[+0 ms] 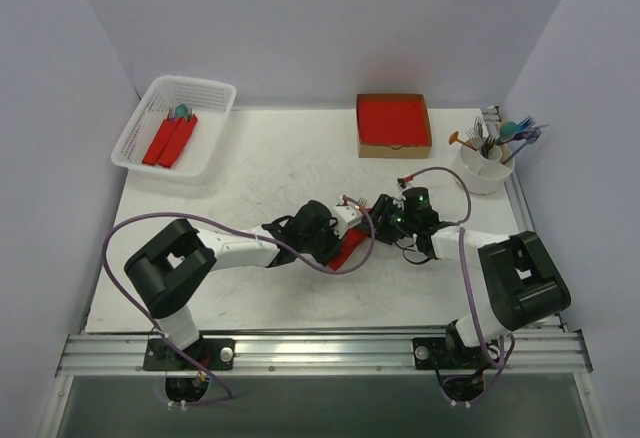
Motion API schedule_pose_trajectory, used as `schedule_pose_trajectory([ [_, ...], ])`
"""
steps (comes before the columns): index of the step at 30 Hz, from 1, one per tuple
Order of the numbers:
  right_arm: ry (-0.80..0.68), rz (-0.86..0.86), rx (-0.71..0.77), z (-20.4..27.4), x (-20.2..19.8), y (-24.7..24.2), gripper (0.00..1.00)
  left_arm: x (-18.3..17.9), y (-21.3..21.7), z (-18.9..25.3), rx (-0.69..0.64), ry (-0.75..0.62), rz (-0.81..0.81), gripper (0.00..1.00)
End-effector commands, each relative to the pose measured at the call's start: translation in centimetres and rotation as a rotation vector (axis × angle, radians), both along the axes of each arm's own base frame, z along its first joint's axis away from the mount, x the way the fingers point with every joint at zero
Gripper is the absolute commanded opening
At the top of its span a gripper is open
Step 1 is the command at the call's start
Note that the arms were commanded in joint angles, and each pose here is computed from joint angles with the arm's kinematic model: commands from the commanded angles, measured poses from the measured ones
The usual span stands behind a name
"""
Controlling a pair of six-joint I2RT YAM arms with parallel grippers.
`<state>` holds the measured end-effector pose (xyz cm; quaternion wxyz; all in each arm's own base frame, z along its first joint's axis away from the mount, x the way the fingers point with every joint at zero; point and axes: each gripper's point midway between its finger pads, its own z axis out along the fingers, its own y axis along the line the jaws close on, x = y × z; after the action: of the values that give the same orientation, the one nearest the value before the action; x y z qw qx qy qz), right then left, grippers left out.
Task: Place the utensils on the paper napkin and roll it up
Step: Roll the napkin at the center of the board.
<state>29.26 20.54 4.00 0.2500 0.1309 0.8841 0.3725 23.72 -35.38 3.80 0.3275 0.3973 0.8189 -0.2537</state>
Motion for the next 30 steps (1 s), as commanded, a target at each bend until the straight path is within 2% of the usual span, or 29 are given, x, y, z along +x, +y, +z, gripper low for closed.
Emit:
schedule_pose_trajectory([
  [1,-0.027,0.015,0.020,1.3,-0.5,0.0,0.39,0.2,-1.4,1.1,-0.035,0.001,-0.019,0.11],
  [5,-0.026,0.017,0.025,1.3,-0.7,0.0,0.12,0.2,-1.3,1.0,-0.033,0.003,-0.018,0.11],
  [8,-0.028,0.016,0.027,1.4,-0.8,-0.1,0.00,0.3,-1.4,1.3,-0.036,-0.004,-0.010,0.11],
  [10,-0.030,0.014,0.026,1.5,-0.9,-0.1,0.00,0.5,-1.3,1.6,-0.037,-0.007,0.000,0.16],
  [12,-0.027,0.009,0.021,1.5,-0.9,-0.2,0.00,0.7,-1.2,2.4,-0.048,-0.014,0.020,0.24],
  [13,-0.022,0.009,0.017,1.4,-1.0,-0.3,0.00,0.7,-1.0,2.5,-0.046,-0.019,0.032,0.38],
  [16,-0.019,0.004,0.014,1.3,-1.0,-0.3,0.00,0.9,-0.6,4.2,-0.069,-0.040,0.059,0.54],
  [23,-0.019,-0.002,0.010,1.2,-1.3,-0.5,0.00,2.9,0.3,8.9,-0.101,-0.120,0.150,0.62],
  [29,-0.009,0.004,0.001,0.5,-2.0,-0.6,0.00,5.1,0.5,9.7,-0.080,-0.059,0.171,0.62],
  [30,-0.011,0.005,0.001,0.4,-2.1,-0.6,0.00,6.3,0.2,11.1,-0.102,-0.077,0.175,0.63],
])
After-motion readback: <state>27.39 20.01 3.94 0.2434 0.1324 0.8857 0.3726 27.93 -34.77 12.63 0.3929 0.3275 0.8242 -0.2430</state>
